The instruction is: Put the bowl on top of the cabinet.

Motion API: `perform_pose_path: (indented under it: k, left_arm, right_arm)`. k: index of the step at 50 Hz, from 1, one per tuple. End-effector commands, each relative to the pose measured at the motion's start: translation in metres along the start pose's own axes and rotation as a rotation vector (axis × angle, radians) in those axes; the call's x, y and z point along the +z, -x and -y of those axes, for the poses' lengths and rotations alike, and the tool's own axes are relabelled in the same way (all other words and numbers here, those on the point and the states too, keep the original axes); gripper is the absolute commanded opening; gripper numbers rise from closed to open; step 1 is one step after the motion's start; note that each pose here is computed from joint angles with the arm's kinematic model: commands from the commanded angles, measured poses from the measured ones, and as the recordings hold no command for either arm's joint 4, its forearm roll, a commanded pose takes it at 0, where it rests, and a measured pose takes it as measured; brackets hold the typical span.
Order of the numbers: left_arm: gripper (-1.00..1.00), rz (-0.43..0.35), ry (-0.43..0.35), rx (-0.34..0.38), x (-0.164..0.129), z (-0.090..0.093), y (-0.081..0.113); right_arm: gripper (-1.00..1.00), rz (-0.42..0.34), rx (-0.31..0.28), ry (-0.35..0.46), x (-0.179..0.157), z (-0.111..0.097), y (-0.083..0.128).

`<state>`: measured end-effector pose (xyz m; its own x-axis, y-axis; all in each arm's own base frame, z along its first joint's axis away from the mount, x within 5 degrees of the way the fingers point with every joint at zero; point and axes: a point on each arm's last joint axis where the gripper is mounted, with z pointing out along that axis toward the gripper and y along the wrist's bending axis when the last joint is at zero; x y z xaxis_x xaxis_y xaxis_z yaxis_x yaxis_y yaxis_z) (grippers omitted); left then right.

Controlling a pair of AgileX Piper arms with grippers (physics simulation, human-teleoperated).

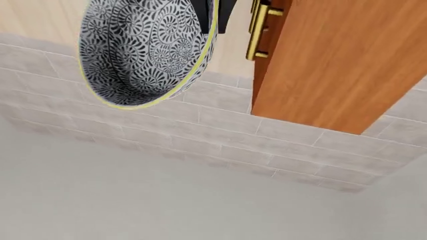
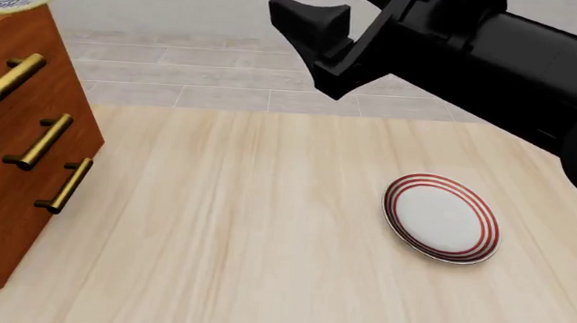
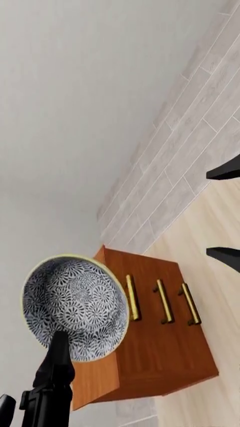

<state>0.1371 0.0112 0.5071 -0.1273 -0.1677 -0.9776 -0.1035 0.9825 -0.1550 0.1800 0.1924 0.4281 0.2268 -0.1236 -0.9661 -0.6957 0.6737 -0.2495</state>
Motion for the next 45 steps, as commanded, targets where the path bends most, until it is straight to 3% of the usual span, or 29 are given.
perform_pose_path:
  k: [1,24,29,45]
  left_arm:
    - [-1.00,0.031,0.058,-0.017,-0.006,-0.008,0.003]
    - [-1.00,0.062,0.225,-0.060,-0.003,-0.033,-0.009]
    - [-1.00,0.104,0.320,-0.037,-0.005,-0.047,-0.005]
    - [-1.00,0.134,0.424,-0.091,0.003,-0.068,-0.006]
  right_arm:
    - [1.00,-0.002,-0.001,0.004,0.000,-0.001,0.000]
    - [1.00,-0.007,-0.003,0.010,-0.001,-0.003,-0.002]
    - [1.00,-0.006,-0.003,0.010,-0.001,-0.003,-0.002]
    - [1.00,-0.010,-0.004,0.011,0.001,-0.003,-0.004]
